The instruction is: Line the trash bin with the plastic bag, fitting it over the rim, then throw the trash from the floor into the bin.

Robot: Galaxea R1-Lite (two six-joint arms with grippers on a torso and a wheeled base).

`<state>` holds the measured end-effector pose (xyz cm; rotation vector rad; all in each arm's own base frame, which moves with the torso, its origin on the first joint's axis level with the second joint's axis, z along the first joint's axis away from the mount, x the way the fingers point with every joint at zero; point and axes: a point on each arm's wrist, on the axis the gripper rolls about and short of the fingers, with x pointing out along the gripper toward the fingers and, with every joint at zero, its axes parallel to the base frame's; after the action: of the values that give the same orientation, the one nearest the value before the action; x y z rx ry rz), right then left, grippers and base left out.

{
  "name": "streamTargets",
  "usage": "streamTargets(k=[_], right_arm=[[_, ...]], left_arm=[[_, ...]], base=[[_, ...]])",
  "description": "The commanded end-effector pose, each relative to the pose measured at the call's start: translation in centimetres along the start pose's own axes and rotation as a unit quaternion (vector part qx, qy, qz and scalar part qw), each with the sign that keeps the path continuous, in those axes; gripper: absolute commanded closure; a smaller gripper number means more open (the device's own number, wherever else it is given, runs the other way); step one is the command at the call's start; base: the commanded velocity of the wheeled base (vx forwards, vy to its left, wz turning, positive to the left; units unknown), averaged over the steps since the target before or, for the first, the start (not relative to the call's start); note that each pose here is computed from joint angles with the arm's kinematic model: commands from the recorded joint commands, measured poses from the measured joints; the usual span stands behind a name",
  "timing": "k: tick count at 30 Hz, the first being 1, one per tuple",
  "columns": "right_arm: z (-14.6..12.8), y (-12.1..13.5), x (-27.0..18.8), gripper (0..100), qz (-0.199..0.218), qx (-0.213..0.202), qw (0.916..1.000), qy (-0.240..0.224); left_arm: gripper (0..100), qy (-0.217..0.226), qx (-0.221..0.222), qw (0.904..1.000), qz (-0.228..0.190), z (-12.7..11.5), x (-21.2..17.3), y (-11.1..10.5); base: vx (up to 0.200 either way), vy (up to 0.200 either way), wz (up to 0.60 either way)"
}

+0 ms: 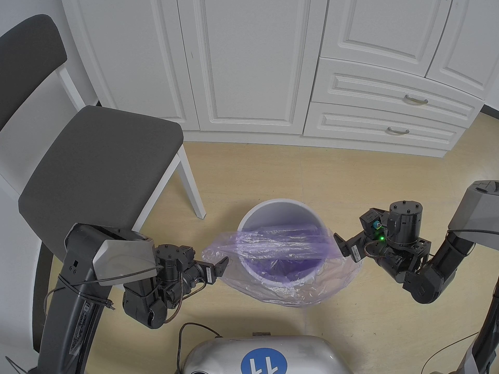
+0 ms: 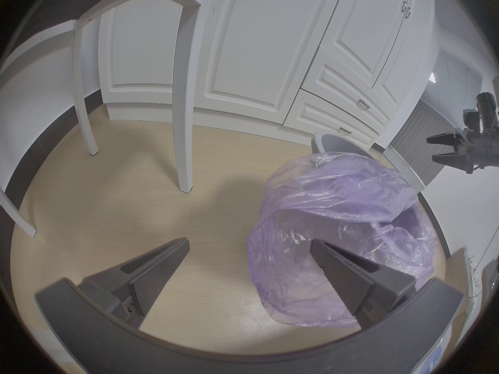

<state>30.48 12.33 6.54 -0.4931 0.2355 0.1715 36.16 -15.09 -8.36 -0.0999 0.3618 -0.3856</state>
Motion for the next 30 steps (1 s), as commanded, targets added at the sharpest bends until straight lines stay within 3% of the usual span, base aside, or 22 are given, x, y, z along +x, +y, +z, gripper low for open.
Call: streamTargets(k=[1, 2, 5, 11, 14, 20, 26, 30], right_arm=[[0.1, -0.1, 0.0, 0, -0.001, 0.002, 1.0000, -0.002], [0.1, -0.2, 0.1, 0, -0.003, 0.003, 1.0000, -0.003], [0.2, -0.3, 0.2, 0, -0.005, 0.003, 1.0000, -0.004], [0.3, -0.2, 0.3, 0, -0.001, 0.008, 0.9999, -0.012], [0.5, 0.4, 0.1, 0, 0.036, 0.010, 0.9983, -0.044], [0.2, 3.7, 0.1, 0, 0.084, 0.000, 0.9947, -0.059], [-0.3, 8.3, 1.3, 0, 0.133, -0.048, 0.9890, -0.043], [0.3, 8.9, 2.0, 0, 0.140, -0.089, 0.9853, -0.042]], left_arm=[[0, -0.008, 0.001, 1.0000, -0.004, 1.0, -0.7, -0.3], [0, -0.012, 0.002, 0.9998, -0.014, 2.5, -2.0, -0.9], [0, -0.016, 0.006, 0.9995, -0.027, 3.9, -3.4, -1.3], [0, -0.015, 0.008, 0.9984, -0.054, 5.3, -5.1, -1.7], [0, -0.014, 0.014, 0.9976, -0.066, 5.8, -6.1, -1.9], [0, -0.005, 0.047, 0.9955, -0.082, 5.6, -7.4, -2.3], [0, -0.021, 0.056, 0.9953, -0.076, 6.5, -7.6, -2.2], [0, -0.027, 0.057, 0.9951, -0.076, 7.0, -7.8, -2.3]], base=[[0.000, 0.000, 0.00], [0.000, 0.000, 0.00], [0.000, 0.000, 0.00], [0.000, 0.000, 0.00], [0.000, 0.000, 0.00], [0.000, 0.000, 0.00], [0.000, 0.000, 0.00], [0.000, 0.000, 0.00]])
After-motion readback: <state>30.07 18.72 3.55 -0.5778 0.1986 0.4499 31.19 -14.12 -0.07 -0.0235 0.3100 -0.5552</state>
